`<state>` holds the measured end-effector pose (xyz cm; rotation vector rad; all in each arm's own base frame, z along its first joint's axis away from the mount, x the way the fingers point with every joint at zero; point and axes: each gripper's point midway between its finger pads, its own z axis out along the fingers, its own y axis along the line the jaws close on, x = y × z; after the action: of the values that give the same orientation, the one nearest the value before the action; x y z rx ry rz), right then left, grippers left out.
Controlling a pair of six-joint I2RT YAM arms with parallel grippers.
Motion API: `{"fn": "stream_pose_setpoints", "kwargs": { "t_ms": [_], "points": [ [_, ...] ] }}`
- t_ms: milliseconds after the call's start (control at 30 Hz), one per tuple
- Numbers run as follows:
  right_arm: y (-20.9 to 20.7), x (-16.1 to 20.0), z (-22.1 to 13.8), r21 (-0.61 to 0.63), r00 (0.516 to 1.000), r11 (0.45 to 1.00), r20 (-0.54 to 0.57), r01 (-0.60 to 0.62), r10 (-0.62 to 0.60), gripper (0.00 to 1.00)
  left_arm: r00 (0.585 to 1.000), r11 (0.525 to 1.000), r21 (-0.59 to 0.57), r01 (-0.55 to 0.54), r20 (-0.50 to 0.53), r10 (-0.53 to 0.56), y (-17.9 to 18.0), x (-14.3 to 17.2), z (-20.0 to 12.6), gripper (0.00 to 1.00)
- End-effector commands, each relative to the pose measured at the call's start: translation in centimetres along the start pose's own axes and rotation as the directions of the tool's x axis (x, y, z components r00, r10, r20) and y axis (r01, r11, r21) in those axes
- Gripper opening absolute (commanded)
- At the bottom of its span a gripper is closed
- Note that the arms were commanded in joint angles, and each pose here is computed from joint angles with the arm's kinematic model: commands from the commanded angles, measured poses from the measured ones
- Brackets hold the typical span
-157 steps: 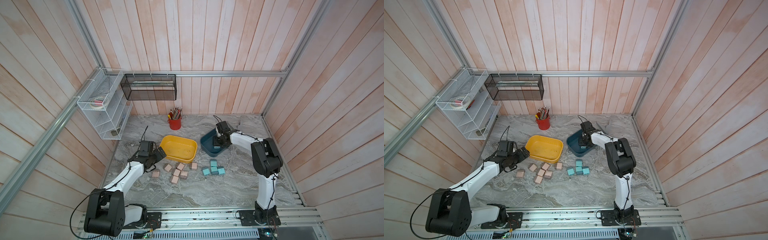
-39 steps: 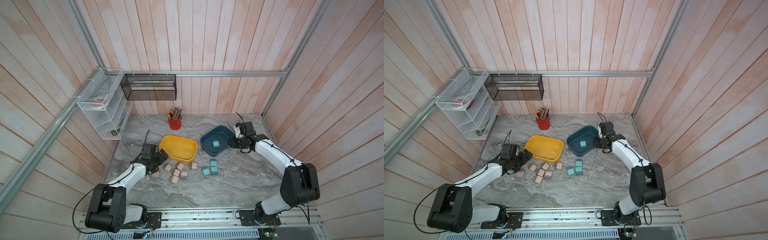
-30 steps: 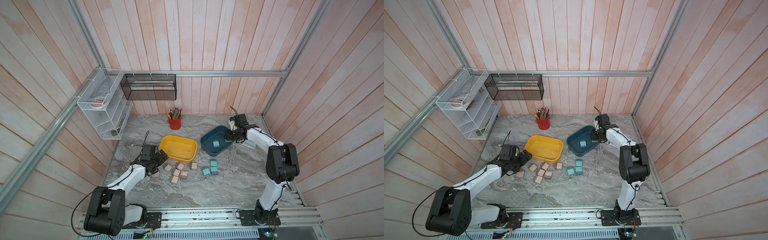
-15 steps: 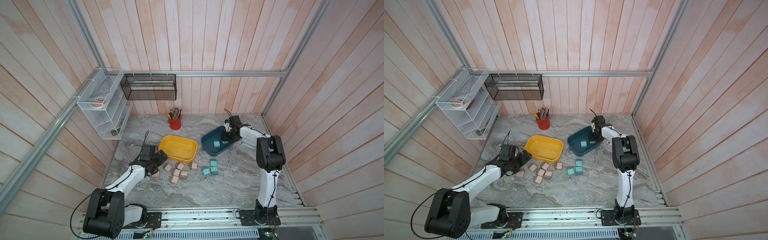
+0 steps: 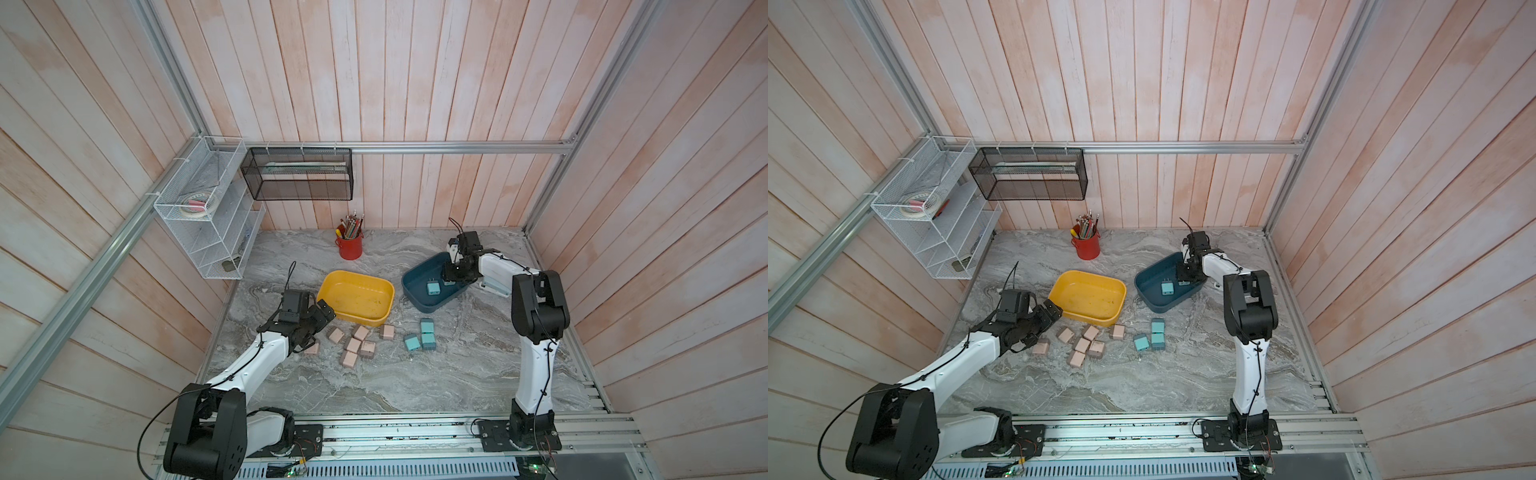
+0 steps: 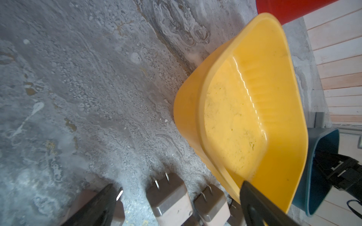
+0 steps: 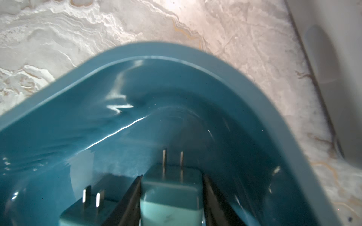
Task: Place the plugs by color into the storage box
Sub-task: Place the plug in the storage box, then pick up the plug from the center of the board.
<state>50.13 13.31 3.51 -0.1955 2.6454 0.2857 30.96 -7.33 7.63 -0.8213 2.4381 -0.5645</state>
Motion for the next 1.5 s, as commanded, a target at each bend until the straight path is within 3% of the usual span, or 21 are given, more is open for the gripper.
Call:
{"fn": "stream_pose_setpoints", "kwargs": {
  "t_ms": [0,200,300,400,500,700,967,1200,1467],
  "points": [
    [-0.1,1.4,1.1,0.015,0.999,1.0,-0.038,-0.003,0.004,0.58,1.0,1.0,-0.017,0.001,0.011,-0.001,0.6,0.2,-0.2,1.0],
    [1.0,-3.0,-3.8,0.016,0.997,1.0,0.076,-0.003,0.002,0.84,1.0,1.0,-0.007,-0.004,0.017,0.004,0.1,-0.1,-0.2,1.0],
    [2.2,-6.1,-8.4,0.038,0.988,0.999,0.15,0.018,-0.024,0.87,1.0,1.0,-0.002,-0.011,0.019,0.011,-0.2,-0.3,0.0,1.0],
    [4.5,-6.7,-12.6,0.046,0.981,0.998,0.192,0.03,-0.039,0.88,1.0,1.0,0.005,-0.015,0.014,0.015,-0.6,-0.6,0.3,1.0],
    [7.3,-4.4,-14.6,0.027,0.983,0.999,0.178,0.03,-0.034,0.88,1.0,1.0,0.013,-0.014,0.009,0.014,-0.8,-0.6,0.7,1.0],
    [13.6,4.3,-14.5,-0.06,0.995,0.997,0.091,0.056,-0.051,0.87,0.999,1.0,0.01,-0.027,-0.018,0.027,-0.8,-0.3,1.6,1.0],
    [18.5,14.0,-13.7,-0.18,0.997,0.981,-0.008,0.072,-0.075,0.75,0.998,0.999,0.012,-0.031,-0.061,0.031,-0.2,0.7,2.5,1.0],
    [20.9,18.6,-11.8,-0.222,0.989,0.969,-0.072,0.109,-0.128,0.72,0.994,0.999,0.004,-0.033,-0.101,0.033,0.9,2.1,3.2,1.0],
    [19.7,20.8,-8.6,-0.165,0.98,0.98,-0.145,0.11,-0.134,0.69,0.995,0.999,0.006,-0.043,-0.094,0.043,1.1,2.3,2.1,1.0]
  ]
}}
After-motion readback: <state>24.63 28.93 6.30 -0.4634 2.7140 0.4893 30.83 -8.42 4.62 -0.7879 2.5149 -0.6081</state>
